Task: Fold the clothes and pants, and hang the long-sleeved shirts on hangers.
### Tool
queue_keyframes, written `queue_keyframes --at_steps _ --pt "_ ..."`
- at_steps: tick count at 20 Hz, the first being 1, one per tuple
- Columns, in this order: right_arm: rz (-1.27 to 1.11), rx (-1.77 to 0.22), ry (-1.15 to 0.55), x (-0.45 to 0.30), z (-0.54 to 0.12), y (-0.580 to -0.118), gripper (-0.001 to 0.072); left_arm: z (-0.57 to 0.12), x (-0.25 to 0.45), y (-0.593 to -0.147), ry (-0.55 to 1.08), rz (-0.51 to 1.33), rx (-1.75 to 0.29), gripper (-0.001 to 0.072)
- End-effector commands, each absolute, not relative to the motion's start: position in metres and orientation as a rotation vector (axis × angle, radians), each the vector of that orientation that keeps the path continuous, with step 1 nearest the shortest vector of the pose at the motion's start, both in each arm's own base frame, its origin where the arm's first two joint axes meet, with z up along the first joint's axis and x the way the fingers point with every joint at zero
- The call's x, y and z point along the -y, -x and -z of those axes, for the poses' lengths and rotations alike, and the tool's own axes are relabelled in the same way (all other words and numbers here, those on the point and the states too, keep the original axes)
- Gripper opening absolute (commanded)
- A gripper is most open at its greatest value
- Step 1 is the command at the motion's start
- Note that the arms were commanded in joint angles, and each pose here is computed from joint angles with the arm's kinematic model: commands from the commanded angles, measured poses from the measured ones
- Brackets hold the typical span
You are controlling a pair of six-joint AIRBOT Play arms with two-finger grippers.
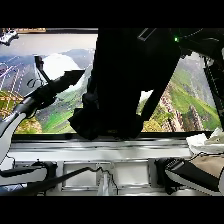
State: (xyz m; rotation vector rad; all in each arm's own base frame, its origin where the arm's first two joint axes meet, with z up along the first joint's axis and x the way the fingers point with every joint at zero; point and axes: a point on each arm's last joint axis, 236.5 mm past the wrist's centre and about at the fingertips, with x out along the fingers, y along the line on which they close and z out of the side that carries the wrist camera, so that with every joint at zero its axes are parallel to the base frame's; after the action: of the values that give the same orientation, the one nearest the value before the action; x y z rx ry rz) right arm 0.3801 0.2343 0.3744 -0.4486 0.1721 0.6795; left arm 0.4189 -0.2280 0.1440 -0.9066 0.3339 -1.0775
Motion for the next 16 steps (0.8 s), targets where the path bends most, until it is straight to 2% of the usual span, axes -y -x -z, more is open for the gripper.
queue_keyframes --at_steps 1,9,10,12,13,14,15,16 --pt "-0.701 -0.184 0.435 -0.238 -0.372 -0.376 0.0036 -0.131 0.245 -0.434 0.887 1.087 -0.374 0.0635" --pt "-0.7 -0.193 0.441 -0.237 -0.37 -0.376 0.0036 -0.109 0.283 -0.418 0.91 1.144 -0.459 0.0628" --pt "-0.699 -0.194 0.438 -0.237 -0.37 -0.376 0.0036 -0.112 0.289 -0.416 0.909 1.157 -0.454 0.0593" --pt "-0.697 -0.199 0.424 -0.237 -0.37 -0.376 0.0036 -0.122 0.296 -0.415 0.92 1.174 -0.424 0.0446" --pt "-0.697 -0.201 0.424 -0.237 -0.37 -0.376 0.0036 -0.128 0.295 -0.418 0.948 1.165 -0.406 0.0273" --pt "-0.699 -0.205 0.425 -0.237 -0.369 -0.375 0.0036 -0.131 0.292 -0.421 0.967 1.156 -0.394 0.0054" --pt "-0.701 -0.219 0.431 -0.236 -0.365 -0.375 0.0036 -0.133 0.283 -0.428 0.983 1.135 -0.378 0.002" --pt "-0.707 -0.242 0.44 -0.235 -0.36 -0.372 0.0036 -0.134 0.271 -0.437 0.993 1.107 -0.36 0.0019"
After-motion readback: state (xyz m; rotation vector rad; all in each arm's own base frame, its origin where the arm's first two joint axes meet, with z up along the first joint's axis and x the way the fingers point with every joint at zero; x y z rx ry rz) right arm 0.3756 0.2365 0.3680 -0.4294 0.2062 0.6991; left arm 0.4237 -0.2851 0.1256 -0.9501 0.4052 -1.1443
